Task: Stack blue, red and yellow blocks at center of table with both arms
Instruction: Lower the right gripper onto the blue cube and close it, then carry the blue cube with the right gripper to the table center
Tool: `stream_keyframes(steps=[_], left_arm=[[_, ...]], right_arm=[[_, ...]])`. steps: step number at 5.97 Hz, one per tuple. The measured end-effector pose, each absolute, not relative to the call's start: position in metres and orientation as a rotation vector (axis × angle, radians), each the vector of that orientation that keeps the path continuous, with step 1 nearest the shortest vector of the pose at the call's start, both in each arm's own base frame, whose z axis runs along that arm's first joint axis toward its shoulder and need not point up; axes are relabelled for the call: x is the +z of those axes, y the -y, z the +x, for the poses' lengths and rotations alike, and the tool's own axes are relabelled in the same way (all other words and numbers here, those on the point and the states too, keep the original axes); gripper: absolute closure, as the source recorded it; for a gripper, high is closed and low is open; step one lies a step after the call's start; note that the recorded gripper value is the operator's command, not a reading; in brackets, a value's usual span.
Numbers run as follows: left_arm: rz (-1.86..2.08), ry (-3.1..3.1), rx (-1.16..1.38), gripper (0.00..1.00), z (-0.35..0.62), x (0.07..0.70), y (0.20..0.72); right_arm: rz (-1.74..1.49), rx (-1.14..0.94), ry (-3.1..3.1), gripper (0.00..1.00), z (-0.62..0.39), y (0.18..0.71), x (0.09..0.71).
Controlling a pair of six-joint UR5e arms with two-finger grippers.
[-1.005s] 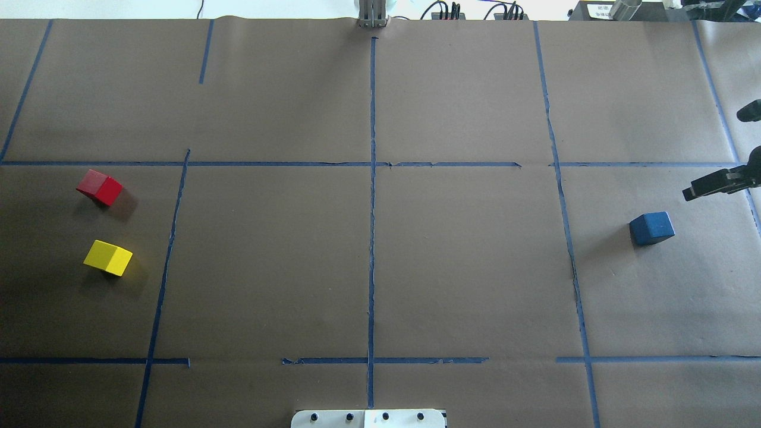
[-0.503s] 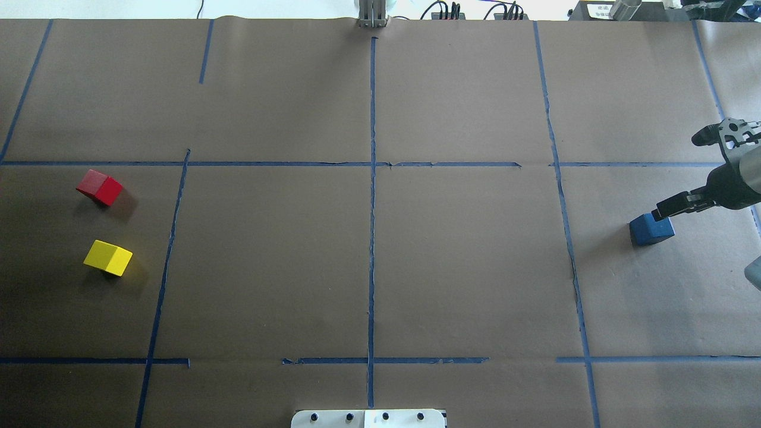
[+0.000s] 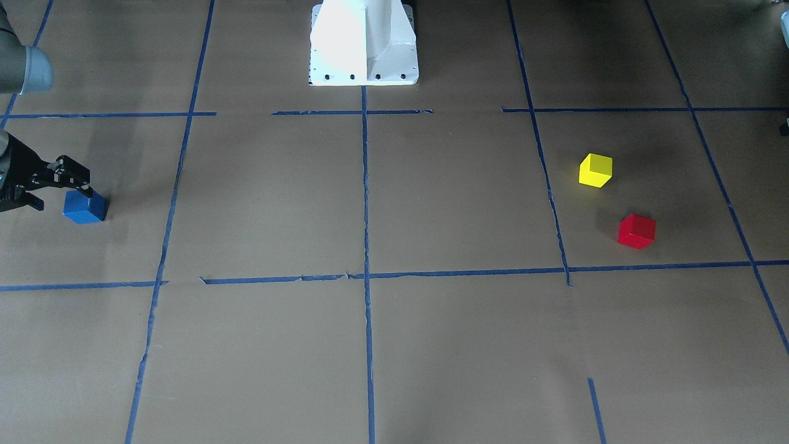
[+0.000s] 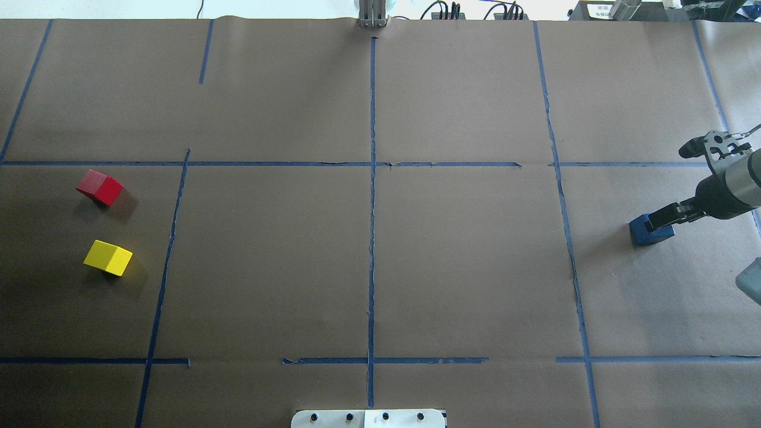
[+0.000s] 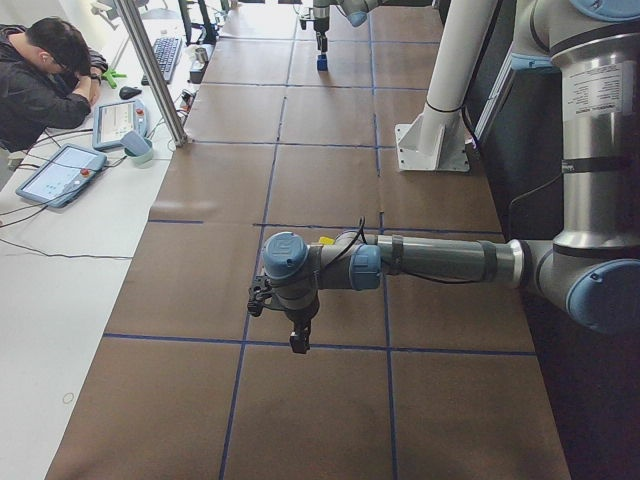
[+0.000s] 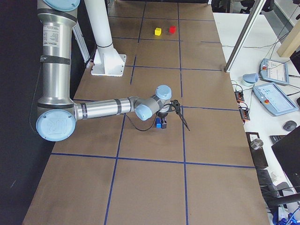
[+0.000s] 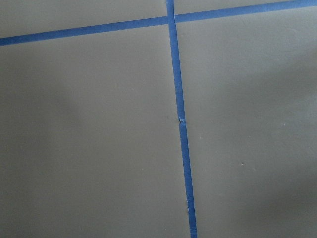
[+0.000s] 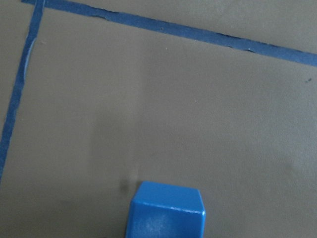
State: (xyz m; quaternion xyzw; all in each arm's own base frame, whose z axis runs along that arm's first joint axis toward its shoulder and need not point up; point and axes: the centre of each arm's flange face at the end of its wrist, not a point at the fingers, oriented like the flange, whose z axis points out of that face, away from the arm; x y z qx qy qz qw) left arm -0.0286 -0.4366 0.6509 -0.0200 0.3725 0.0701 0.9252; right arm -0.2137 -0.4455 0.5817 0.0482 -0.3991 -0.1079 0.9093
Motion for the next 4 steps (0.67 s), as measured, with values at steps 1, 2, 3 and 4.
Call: stream_keyframes(steps=[1,2,3,4], left_arm=[[-0.042,-0.764,0.144,0.00,-0.029,0.651,0.436],[-0.043,-0.764,0.143,0.00,-0.029,0.651,0.436],[-0.043,-0.764,0.143,0.00,-0.029,0.652,0.436],[-0.044,-0.764,0.142,0.00,-0.029,0.652,0.436]], right_arm=[[0.088,-0.234,0.807,0.00,-0.223,0.444,0.590],[0.080,-0.240,0.794,0.00,-0.232,0.447,0.596],[0.075,-0.244,0.789,0.08,-0.237,0.449,0.600],[0.073,-0.247,0.787,0.60,-0.240,0.450,0.601]])
